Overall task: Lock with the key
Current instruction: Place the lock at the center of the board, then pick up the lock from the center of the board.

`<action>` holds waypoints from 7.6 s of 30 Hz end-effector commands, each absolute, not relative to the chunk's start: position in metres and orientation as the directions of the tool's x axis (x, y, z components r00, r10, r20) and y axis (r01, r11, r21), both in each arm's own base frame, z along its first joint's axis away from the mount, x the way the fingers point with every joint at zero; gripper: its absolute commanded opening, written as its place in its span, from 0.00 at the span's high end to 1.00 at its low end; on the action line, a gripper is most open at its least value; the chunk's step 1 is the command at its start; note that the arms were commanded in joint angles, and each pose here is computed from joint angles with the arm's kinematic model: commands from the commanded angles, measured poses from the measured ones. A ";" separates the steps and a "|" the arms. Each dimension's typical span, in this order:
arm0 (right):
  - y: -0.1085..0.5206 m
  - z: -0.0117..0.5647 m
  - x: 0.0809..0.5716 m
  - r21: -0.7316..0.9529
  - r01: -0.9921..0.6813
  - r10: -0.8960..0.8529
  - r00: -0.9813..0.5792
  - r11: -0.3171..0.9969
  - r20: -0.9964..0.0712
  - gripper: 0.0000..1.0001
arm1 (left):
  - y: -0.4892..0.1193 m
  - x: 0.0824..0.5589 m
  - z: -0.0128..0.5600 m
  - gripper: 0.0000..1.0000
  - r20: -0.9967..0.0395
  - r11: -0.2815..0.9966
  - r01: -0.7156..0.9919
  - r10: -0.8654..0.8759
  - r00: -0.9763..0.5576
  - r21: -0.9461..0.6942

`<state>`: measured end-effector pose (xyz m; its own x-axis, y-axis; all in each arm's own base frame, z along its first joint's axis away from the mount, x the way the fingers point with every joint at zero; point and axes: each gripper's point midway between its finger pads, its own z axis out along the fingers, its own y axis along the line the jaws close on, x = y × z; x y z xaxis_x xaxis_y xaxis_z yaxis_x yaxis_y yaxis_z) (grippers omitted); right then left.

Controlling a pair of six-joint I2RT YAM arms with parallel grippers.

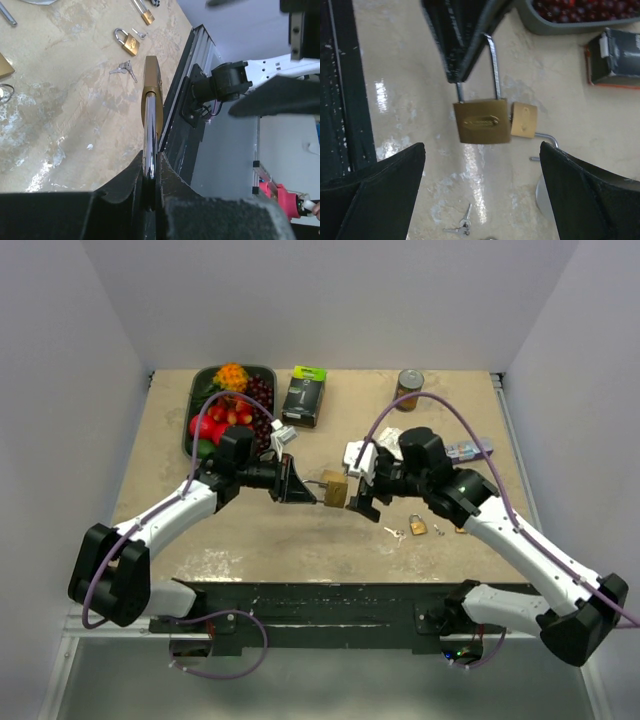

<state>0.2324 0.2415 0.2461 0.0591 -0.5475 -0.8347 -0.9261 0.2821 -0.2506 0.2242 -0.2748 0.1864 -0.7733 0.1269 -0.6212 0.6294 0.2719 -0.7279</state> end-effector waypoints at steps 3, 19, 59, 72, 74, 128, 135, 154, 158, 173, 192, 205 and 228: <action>0.273 0.246 0.221 -0.362 -0.922 -0.577 0.221 0.139 -0.786 0.03 | -0.290 0.231 0.232 1.00 -0.647 0.198 0.645 0.066 -0.760 -0.738; 0.291 0.218 0.244 -0.478 -0.864 -0.645 0.277 0.157 -0.712 0.14 | -0.292 0.225 0.240 1.00 -0.671 0.181 0.670 0.065 -0.739 -0.720; 0.204 0.143 0.218 0.134 -0.278 -0.133 -0.760 0.951 -0.636 1.00 | -0.213 0.285 0.235 0.01 -0.747 0.547 0.545 -0.255 -0.614 -0.635; 0.187 0.077 0.211 0.196 -0.044 0.070 -0.839 0.980 -0.540 1.00 | -0.206 0.284 0.221 0.01 -0.734 0.573 0.508 -0.271 -0.623 -0.643; 0.190 0.074 0.214 0.203 -0.046 0.075 -0.834 0.978 -0.547 1.00 | -0.206 0.285 0.220 0.01 -0.732 0.574 0.506 -0.268 -0.627 -0.644; 0.247 0.131 0.303 0.157 -0.070 0.055 -0.740 0.985 -0.671 0.14 | -0.171 0.320 0.220 0.01 -0.812 0.722 0.497 -0.156 -0.562 -0.482; 0.268 0.131 0.337 0.126 -0.050 0.052 -0.720 0.991 -0.692 0.12 | -0.158 0.333 0.231 0.01 -0.824 0.745 0.465 -0.196 -0.532 -0.478; 0.295 0.067 0.384 0.030 0.053 0.060 -0.752 0.998 -0.657 0.04 | -0.122 0.341 0.229 0.01 -0.799 0.752 0.394 -0.285 -0.529 -0.529; 0.288 0.051 0.380 0.020 0.089 0.082 -0.776 0.996 -0.625 0.04 | -0.119 0.343 0.229 0.01 -0.793 0.739 0.399 -0.296 -0.532 -0.543; 0.283 0.023 0.383 -0.012 0.110 0.081 -0.797 0.994 -0.599 0.12 | -0.098 0.349 0.227 0.01 -0.786 0.739 0.376 -0.327 -0.525 -0.559; 0.325 0.048 0.323 0.105 -0.419 -0.302 -0.785 0.902 -0.541 1.00 | -0.095 0.342 0.219 0.01 -0.804 0.750 0.404 -0.279 -0.525 -0.524; 0.339 0.115 0.303 0.056 -0.798 -0.562 -0.470 0.600 -0.680 1.00 | -0.101 0.327 0.212 0.01 -0.903 0.698 0.627 -0.067 -0.424 -0.346; 0.352 0.256 0.218 -0.077 -0.994 -0.428 0.102 -0.075 -0.898 1.00 | -0.137 0.249 0.172 0.08 -0.972 0.096 0.971 0.111 0.206 0.217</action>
